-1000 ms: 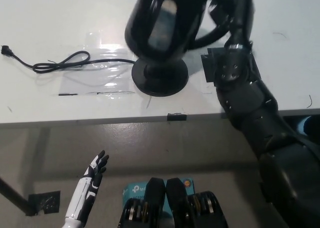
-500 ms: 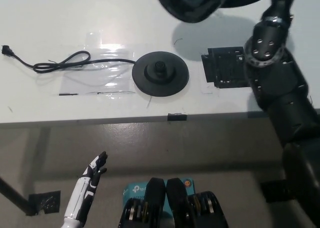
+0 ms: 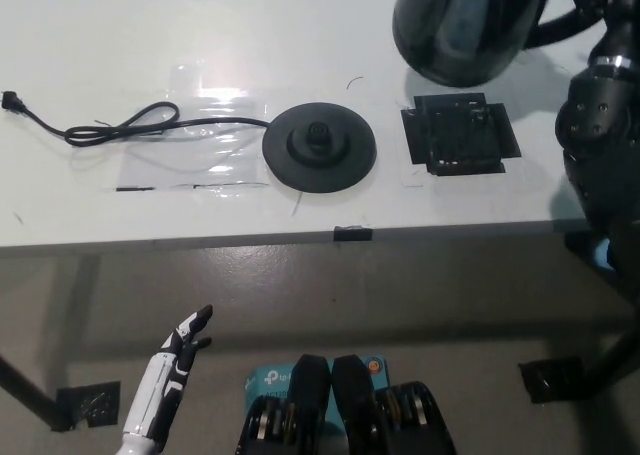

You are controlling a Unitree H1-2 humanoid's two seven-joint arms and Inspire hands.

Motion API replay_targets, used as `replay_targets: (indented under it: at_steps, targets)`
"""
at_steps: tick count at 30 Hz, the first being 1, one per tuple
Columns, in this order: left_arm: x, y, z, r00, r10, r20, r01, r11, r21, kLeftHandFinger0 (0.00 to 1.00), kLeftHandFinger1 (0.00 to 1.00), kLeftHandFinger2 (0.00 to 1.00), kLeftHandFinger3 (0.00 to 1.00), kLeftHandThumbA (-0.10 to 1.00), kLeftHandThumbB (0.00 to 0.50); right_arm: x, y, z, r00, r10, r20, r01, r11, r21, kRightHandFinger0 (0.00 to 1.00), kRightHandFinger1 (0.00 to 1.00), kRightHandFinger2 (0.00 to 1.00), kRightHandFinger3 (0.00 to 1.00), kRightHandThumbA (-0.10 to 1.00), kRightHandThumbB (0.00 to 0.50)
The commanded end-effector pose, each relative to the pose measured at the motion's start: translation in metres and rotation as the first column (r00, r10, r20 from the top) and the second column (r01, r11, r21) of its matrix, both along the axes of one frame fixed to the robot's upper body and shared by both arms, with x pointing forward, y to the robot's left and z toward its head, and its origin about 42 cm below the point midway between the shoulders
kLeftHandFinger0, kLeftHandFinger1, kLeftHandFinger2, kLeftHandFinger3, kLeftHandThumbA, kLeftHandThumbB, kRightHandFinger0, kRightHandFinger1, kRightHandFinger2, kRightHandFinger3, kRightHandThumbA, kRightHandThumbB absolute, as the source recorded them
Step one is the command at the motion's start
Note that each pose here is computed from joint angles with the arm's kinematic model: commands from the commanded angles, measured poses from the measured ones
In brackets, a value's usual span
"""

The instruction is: Use the right hand to grab the handle of the kettle from the base and place it on the right side

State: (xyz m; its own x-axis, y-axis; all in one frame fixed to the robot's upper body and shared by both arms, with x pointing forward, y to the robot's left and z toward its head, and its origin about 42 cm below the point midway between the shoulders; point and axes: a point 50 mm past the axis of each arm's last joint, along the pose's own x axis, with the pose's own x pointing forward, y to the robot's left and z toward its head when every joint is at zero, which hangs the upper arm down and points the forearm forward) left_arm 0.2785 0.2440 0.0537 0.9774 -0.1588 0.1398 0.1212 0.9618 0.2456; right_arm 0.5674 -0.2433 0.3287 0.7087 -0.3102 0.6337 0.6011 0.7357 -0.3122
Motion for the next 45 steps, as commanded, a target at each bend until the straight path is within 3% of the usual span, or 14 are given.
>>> replay_targets:
  at_steps: [1, 6, 14, 19, 24, 27, 31, 39, 40, 41, 42, 43, 44, 45]
  targets:
    - [0.002, 0.005, 0.009, 0.998, -0.005, 0.057, 0.005, 1.0, -0.005, 0.91, 1.0, 0.97, 0.89, 1.0, 0.5, 0.003, 0.005, 0.05, 0.982, 0.034, 0.184, -0.032, 0.999, -0.016, 0.0, 0.07, 0.59, 0.64, -0.1, 0.118]
    - [0.004, 0.004, 0.011, 0.998, -0.006, 0.058, 0.007, 1.0, -0.016, 0.91, 1.0, 0.96, 0.88, 1.0, 0.5, 0.003, 0.008, 0.037, 0.987, 0.032, 0.155, -0.024, 0.998, -0.053, 0.0, 0.12, 0.64, 0.67, -0.1, 0.13]
    - [0.004, 0.005, 0.012, 0.998, -0.011, 0.064, 0.011, 1.0, -0.002, 0.92, 1.0, 0.98, 0.89, 1.0, 0.5, 0.0, 0.017, 0.017, 0.991, 0.042, 0.126, -0.034, 0.997, -0.062, 0.0, 0.17, 0.67, 0.67, -0.1, 0.117]
    - [0.004, 0.007, 0.012, 0.998, -0.008, 0.059, 0.01, 1.0, -0.027, 0.91, 1.0, 0.98, 0.89, 1.0, 0.5, -0.001, 0.016, 0.009, 0.992, 0.037, 0.119, -0.026, 0.995, -0.092, 0.0, 0.2, 0.68, 0.66, -0.1, 0.137]
    - [0.005, 0.008, 0.012, 0.998, -0.006, 0.063, 0.007, 1.0, -0.008, 0.91, 1.0, 0.98, 0.89, 1.0, 0.5, -0.003, 0.008, 0.01, 0.989, 0.026, 0.145, -0.003, 0.988, -0.155, 0.0, 0.3, 0.76, 0.81, -0.1, 0.121]
    - [0.004, 0.009, 0.012, 0.998, -0.002, 0.06, 0.003, 1.0, -0.015, 0.91, 1.0, 0.98, 0.89, 1.0, 0.5, -0.004, 0.005, 0.01, 0.989, 0.022, 0.149, 0.0, 0.988, -0.152, 0.0, 0.32, 0.76, 0.83, -0.1, 0.135]
    - [0.004, 0.009, 0.013, 0.998, -0.004, 0.065, 0.004, 1.0, -0.006, 0.91, 1.0, 0.98, 0.89, 1.0, 0.5, -0.004, -0.004, 0.008, 0.992, 0.024, 0.12, -0.007, 0.99, -0.138, 0.0, 0.37, 0.78, 0.87, -0.1, 0.117]
    - [0.004, 0.009, 0.013, 0.999, 0.002, 0.053, -0.001, 1.0, -0.022, 0.91, 1.0, 0.97, 0.89, 1.0, 0.5, -0.006, -0.014, 0.006, 0.992, 0.0, 0.128, 0.021, 0.987, -0.157, 0.04, 0.42, 0.8, 0.81, -0.1, 0.149]
    - [0.004, 0.009, 0.013, 0.999, 0.003, 0.052, -0.001, 1.0, -0.023, 0.91, 1.0, 0.97, 0.89, 1.0, 0.5, -0.006, -0.016, 0.004, 0.994, 0.004, 0.114, 0.015, 0.986, -0.163, 0.1, 0.47, 0.85, 0.86, -0.1, 0.194]
    - [0.005, 0.009, 0.013, 0.999, 0.003, 0.053, -0.002, 1.0, -0.022, 0.91, 1.0, 0.97, 0.89, 1.0, 0.5, -0.005, -0.017, 0.004, 0.995, 0.013, 0.099, 0.005, 0.985, -0.171, 0.1, 0.42, 0.7, 0.7, -0.1, 0.197]
    - [0.005, 0.009, 0.013, 0.998, 0.002, 0.055, -0.001, 1.0, -0.02, 0.91, 1.0, 0.97, 0.89, 1.0, 0.5, -0.004, -0.017, 0.003, 0.997, 0.029, 0.074, -0.016, 0.985, -0.171, 0.22, 0.57, 0.87, 0.84, -0.04, 0.206]
    - [0.005, 0.009, 0.013, 0.998, 0.001, 0.058, 0.0, 1.0, -0.018, 0.91, 1.0, 0.97, 0.89, 1.0, 0.5, -0.002, -0.018, 0.0, 0.997, 0.083, 0.0, -0.082, 0.984, -0.161, 0.45, 0.71, 0.96, 0.93, 0.13, 0.241]
    - [0.005, 0.01, 0.013, 0.998, 0.001, 0.059, 0.0, 1.0, -0.018, 0.9, 1.0, 0.97, 0.9, 1.0, 0.5, 0.0, -0.019, -0.005, 0.987, 0.142, -0.073, -0.152, 0.977, -0.15, 0.62, 0.87, 1.0, 1.0, 0.26, 0.307]
    - [0.005, 0.01, 0.012, 0.998, 0.001, 0.061, 0.0, 1.0, -0.016, 0.9, 1.0, 0.97, 0.9, 1.0, 0.5, 0.001, -0.02, -0.007, 0.981, 0.163, -0.107, -0.179, 0.971, -0.157, 0.68, 0.9, 1.0, 1.0, 0.31, 0.309]
